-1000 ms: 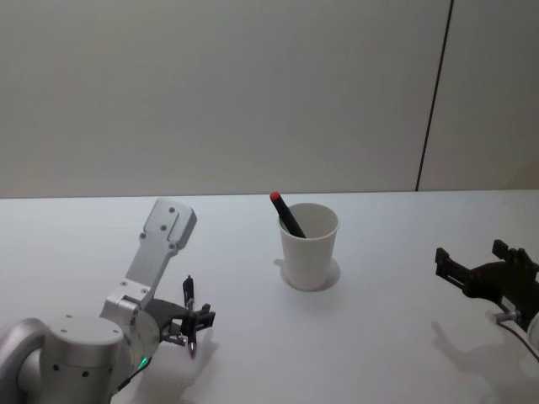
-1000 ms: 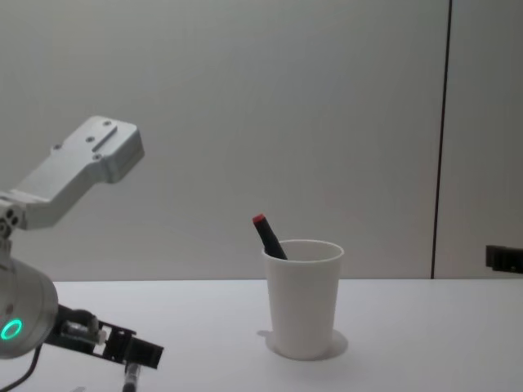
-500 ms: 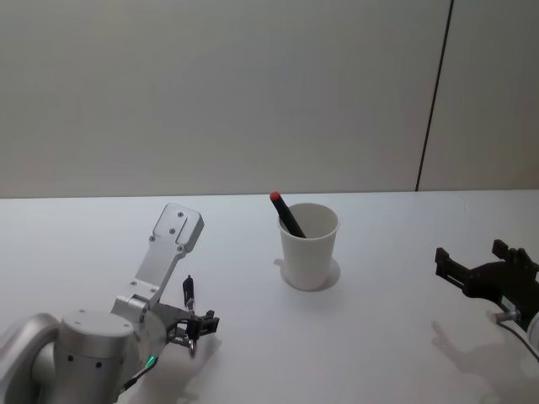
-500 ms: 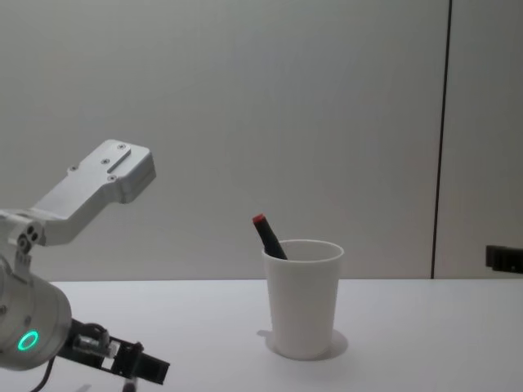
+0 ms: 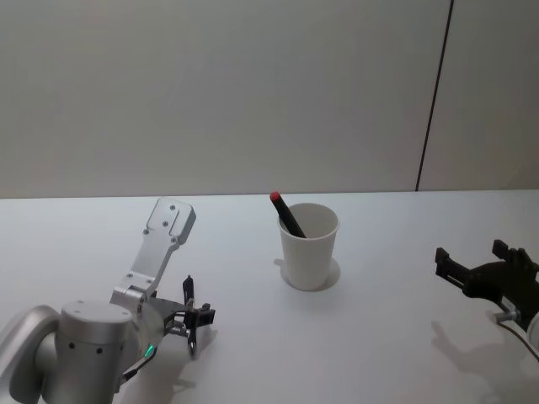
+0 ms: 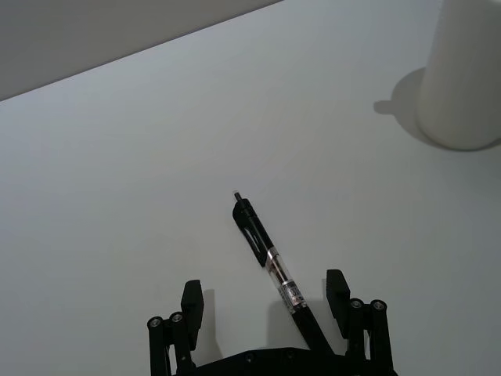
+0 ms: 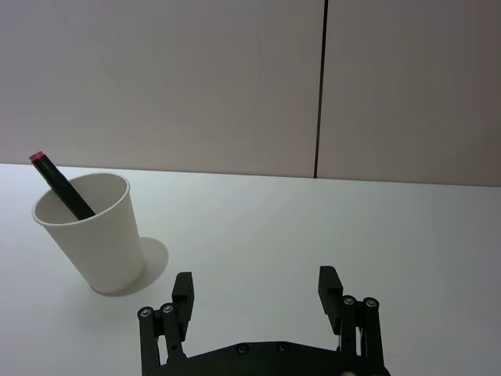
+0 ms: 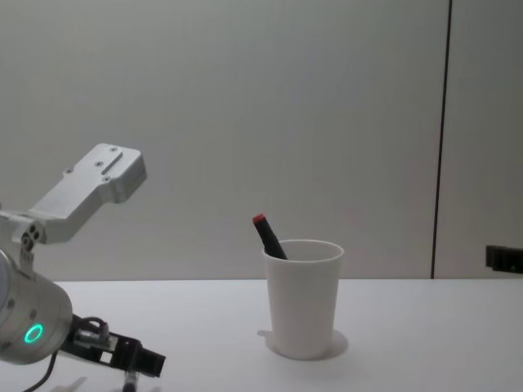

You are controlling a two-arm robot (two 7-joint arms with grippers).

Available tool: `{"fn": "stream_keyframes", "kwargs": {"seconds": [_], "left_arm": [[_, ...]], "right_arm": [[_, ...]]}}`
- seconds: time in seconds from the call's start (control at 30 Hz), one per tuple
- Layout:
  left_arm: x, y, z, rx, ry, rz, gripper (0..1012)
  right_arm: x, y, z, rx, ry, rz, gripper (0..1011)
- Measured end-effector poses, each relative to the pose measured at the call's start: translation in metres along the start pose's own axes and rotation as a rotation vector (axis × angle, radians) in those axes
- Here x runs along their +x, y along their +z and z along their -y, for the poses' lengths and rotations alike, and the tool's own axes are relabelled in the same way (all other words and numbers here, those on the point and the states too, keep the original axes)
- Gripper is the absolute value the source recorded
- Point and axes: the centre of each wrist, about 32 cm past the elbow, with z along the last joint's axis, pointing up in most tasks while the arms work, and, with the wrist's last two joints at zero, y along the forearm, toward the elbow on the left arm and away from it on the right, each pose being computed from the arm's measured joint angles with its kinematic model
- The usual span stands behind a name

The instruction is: Place the pen into the pen holder.

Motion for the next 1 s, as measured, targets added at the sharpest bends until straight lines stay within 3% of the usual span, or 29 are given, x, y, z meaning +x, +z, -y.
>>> {"fn": "stream_keyframes", "kwargs": {"seconds": [0.5,1.0], "left_arm": [[0.0047,0.0020,0.0084,0.017,0.001,-0.065,1004],[0.0042,-0.0002,0.0135,0.047,-0.005,-0.088,1004]], "right_arm": [[0.000,0.000,0.000,0.000,0.000,0.000,1002],[0.000,0.000,0.000,0.000,0.000,0.000,1002]]}}
